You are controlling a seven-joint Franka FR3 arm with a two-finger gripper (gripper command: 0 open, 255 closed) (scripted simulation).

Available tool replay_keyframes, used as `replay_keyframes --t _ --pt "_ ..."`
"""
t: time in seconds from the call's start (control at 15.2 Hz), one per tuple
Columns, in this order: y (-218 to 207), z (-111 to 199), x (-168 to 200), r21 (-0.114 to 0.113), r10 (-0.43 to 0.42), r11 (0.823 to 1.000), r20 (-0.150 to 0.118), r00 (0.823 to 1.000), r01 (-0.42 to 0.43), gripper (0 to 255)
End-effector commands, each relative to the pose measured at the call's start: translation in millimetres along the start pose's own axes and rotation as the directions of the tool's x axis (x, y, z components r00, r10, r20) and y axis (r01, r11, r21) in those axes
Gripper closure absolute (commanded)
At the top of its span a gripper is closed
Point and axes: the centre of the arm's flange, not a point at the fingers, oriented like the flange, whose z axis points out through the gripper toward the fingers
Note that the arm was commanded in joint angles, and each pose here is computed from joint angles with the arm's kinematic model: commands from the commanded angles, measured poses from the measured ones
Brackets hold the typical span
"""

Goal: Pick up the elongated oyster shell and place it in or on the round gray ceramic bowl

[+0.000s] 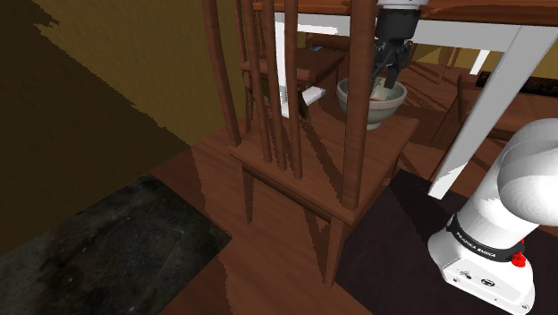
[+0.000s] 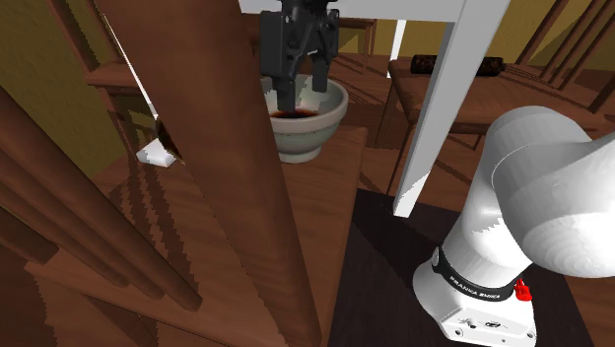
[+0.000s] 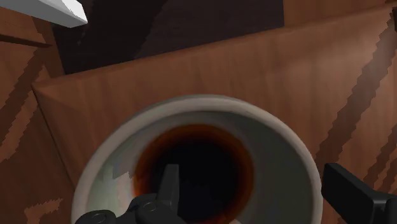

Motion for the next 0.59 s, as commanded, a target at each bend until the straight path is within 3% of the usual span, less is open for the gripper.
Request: replay_keyframes --t 0.0,0.26,0.53 --pt "0 0 0 0.000 0.000 1.000 0.000 1.000 0.000 0" --pt "-48 -2 43 -0.067 0.150 0.987 0.031 0.988 -0.147 0" --pt "-88 1 92 -0.138 0.297 0.948 0.051 0.953 -0.288 0"
